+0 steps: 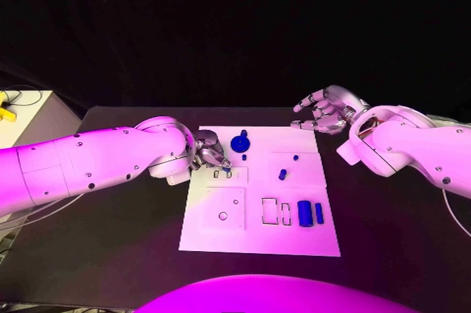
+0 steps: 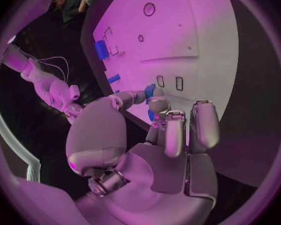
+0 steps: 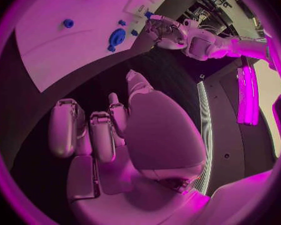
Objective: Assemble the parts on the task board
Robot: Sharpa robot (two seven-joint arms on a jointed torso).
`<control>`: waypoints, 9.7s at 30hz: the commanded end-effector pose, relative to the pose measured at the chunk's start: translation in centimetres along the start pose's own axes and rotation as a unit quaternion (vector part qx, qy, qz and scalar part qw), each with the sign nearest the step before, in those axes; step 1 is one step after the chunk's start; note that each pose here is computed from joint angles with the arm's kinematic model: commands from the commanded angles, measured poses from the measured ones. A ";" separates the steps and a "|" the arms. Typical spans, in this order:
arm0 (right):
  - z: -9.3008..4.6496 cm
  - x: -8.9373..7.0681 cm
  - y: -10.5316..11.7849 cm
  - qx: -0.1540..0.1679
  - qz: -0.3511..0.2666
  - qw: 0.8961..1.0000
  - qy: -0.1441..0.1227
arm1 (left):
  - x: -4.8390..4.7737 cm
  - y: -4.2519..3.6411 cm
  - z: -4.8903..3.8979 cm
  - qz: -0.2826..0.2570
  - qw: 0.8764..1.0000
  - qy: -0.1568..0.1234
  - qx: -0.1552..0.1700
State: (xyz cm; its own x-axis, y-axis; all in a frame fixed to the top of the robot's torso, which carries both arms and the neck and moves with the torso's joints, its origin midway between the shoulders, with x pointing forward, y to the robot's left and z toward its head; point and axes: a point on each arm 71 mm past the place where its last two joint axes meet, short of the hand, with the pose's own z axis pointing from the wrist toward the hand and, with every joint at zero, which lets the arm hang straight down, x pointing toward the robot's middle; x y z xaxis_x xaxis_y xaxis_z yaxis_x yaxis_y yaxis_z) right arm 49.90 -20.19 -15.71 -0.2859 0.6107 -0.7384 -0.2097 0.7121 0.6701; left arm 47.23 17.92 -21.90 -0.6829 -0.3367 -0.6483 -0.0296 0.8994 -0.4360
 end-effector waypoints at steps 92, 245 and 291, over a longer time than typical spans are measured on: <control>-0.3 0.6 -0.7 0.004 -0.004 1.000 0.015 | 3.08 -0.21 1.47 0.060 0.998 0.018 0.002; -0.7 0.5 -1.5 0.008 0.003 1.000 0.006 | -8.41 1.76 4.65 0.048 0.994 0.035 -0.087; -0.7 0.4 -1.6 0.010 0.002 1.000 0.008 | -7.54 2.10 2.56 -0.031 0.998 0.020 -0.049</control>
State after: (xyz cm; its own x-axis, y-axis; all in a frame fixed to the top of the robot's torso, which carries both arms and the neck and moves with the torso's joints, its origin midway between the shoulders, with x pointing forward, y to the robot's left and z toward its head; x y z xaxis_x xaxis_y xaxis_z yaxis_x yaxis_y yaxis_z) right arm 49.46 -21.40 -17.08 -0.2965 0.6138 -0.7317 -0.1792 0.7168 0.6739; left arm 54.29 21.93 -19.79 -0.7265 -0.3339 -0.6006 -0.1232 0.9232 -0.3641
